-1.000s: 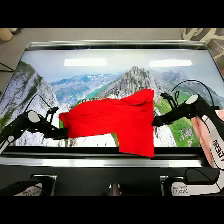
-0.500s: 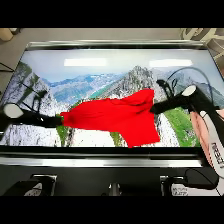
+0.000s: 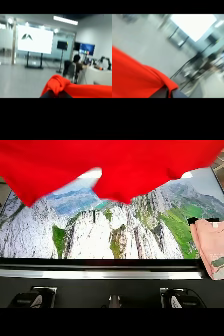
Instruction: Fold the shirts.
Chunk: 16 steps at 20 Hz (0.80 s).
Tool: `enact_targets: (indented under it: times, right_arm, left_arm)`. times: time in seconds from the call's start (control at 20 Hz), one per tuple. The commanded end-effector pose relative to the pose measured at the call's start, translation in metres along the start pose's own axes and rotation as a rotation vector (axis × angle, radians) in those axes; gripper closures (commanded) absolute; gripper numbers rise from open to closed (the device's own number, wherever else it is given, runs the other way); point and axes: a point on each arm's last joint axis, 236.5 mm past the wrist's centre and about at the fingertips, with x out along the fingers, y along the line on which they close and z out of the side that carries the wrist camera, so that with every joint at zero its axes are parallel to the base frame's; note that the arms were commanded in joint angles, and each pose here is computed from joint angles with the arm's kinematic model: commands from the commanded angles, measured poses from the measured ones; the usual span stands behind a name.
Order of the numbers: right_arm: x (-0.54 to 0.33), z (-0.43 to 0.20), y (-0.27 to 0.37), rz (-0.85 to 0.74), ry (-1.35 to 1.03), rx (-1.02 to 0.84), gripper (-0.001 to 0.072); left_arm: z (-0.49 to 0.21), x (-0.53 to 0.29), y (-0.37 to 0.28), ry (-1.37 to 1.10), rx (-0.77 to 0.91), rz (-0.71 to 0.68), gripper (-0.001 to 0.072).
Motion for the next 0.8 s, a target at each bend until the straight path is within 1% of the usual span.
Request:
enact_targets:
  times: [0.0, 0.3, 0.4, 0.5, 0.55, 0.65, 0.75]
  right_arm:
    - [-0.090, 0.054, -0.035, -0.180, -0.101, -0.049, 0.0694]
    - [-0.092, 0.033, -0.031, -0.162, -0.007, -0.046, 0.0694]
    - [-0.077, 0.013, -0.021, -0.111, 0.063, -0.017, 0.0694]
    - [-0.050, -0.036, 0.003, 0.011, 0.234, -0.008, 0.0693]
    - [-0.036, -0.072, 0.023, 0.106, 0.360, -0.004, 0.0693]
    - [-0.011, -0.149, 0.060, 0.286, 0.626, 0.023, 0.0693]
    - [0.024, -0.213, 0.093, 0.421, 0.791, 0.060, 0.0693]
  left_arm:
    - [0.049, -0.044, -0.017, -0.116, 0.029, -0.009, 0.0680]
    - [0.019, -0.025, 0.002, -0.004, 0.064, 0.052, 0.0680]
    - [-0.015, -0.010, 0.018, 0.123, 0.078, 0.093, 0.0679]
    - [-0.073, 0.010, 0.038, 0.336, 0.069, 0.130, 0.0679]
    - [-0.102, 0.021, 0.046, 0.427, 0.054, 0.141, 0.0679]
    - [-0.173, 0.044, 0.067, 0.615, 0.020, 0.163, 0.0679]
    - [-0.261, 0.056, 0.091, 0.819, -0.017, 0.193, 0.0678]
